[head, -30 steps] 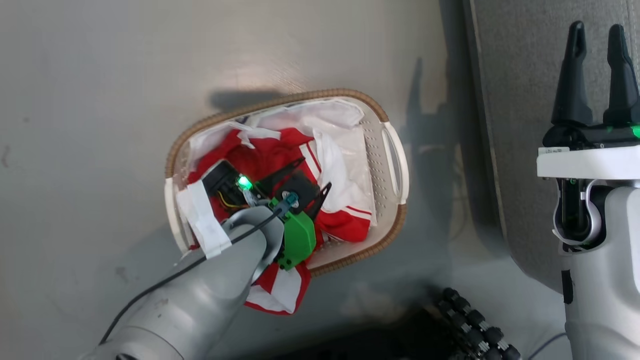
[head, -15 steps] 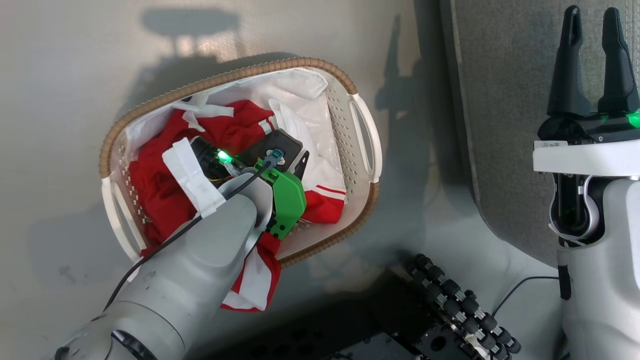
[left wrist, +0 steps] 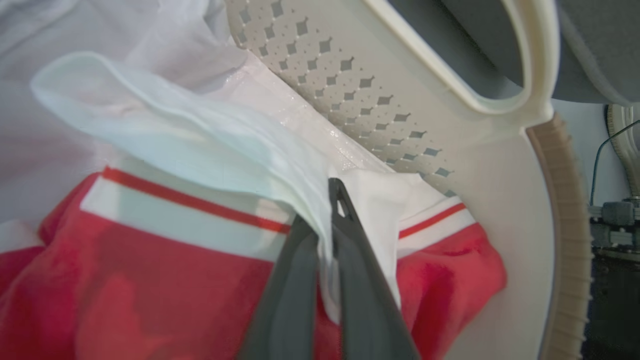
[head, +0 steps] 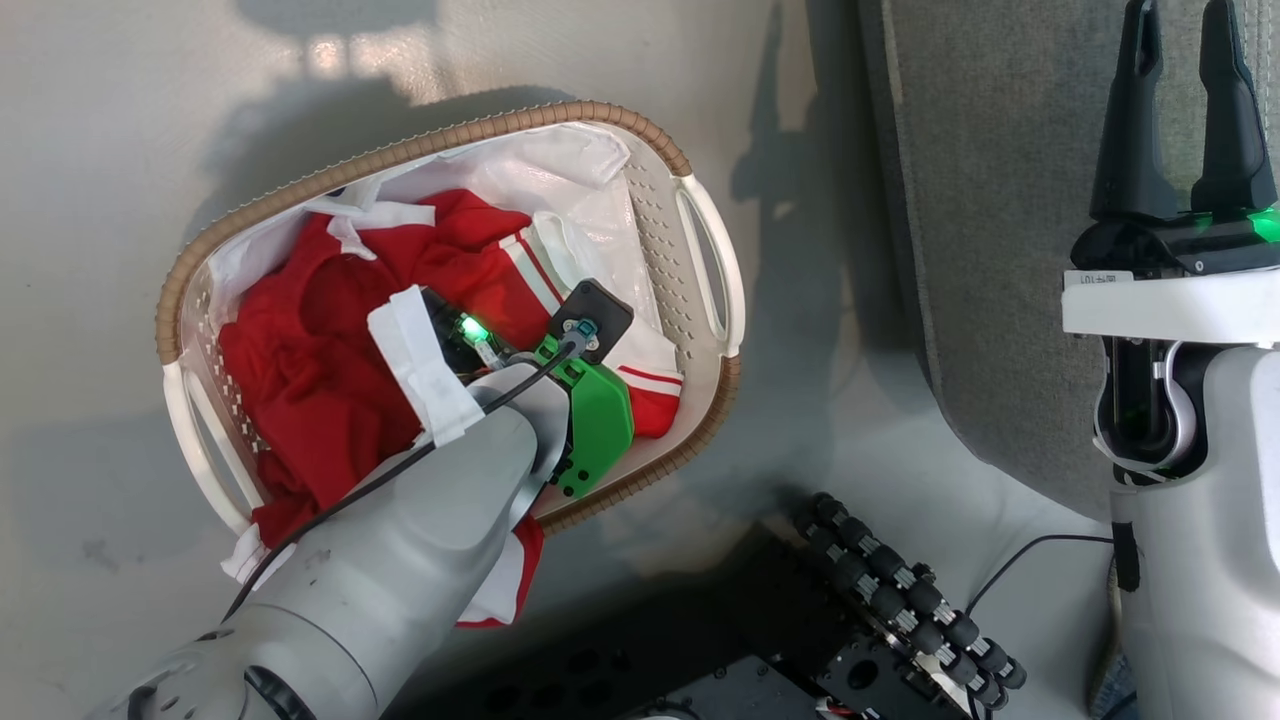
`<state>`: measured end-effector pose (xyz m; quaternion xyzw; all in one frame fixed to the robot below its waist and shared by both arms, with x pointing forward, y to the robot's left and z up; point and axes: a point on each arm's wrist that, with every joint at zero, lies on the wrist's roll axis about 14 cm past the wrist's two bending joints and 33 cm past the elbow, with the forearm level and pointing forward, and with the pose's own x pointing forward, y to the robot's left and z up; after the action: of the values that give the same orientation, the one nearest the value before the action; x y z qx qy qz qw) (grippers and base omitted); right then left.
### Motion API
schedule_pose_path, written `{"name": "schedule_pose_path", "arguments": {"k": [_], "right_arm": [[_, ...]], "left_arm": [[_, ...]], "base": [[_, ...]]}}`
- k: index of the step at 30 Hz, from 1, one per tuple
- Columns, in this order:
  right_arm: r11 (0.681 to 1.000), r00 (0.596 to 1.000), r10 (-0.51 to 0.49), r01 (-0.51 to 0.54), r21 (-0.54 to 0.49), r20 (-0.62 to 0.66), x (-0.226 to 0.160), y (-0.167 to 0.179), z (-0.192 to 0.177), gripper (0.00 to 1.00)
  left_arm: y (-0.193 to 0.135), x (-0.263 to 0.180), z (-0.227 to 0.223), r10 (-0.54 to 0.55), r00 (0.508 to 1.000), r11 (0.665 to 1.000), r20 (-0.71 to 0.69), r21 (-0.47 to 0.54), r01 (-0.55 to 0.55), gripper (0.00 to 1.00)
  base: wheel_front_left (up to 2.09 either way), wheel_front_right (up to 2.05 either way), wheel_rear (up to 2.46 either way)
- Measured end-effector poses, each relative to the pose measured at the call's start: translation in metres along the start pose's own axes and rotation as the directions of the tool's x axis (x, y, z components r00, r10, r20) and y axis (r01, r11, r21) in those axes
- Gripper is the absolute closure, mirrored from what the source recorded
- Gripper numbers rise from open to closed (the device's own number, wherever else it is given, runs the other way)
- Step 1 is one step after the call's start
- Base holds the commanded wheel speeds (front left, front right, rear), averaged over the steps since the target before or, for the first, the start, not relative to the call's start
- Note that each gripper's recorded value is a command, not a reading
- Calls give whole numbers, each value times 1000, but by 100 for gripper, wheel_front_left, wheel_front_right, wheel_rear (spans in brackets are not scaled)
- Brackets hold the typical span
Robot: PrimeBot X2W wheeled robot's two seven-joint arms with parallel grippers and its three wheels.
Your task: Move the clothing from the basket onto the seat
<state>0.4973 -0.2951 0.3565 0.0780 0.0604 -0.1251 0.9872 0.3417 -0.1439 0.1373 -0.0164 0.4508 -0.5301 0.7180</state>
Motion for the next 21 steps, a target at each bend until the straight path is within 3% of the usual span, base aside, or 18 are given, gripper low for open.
{"name": "schedule_pose_path", "arguments": {"k": [6, 16, 21], "right_arm": [[1000, 1000, -3, 3, -5, 9, 0, 0, 5, 0], [1000, 999, 7, -6, -21, 38, -12, 6, 27, 0], [999, 999, 18, -16, -46, 45, -28, 10, 40, 0]], "left_arm": [[5, -9, 7, 23, 999, 1000, 39, -2, -23, 100], [-6, -46, 42, 20, 985, 993, 170, 108, -39, 100], [-6, -74, 81, 31, 968, 953, 248, 285, -103, 100]], "base": [[0, 0, 0], [0, 0, 0], [0, 0, 0]]}}
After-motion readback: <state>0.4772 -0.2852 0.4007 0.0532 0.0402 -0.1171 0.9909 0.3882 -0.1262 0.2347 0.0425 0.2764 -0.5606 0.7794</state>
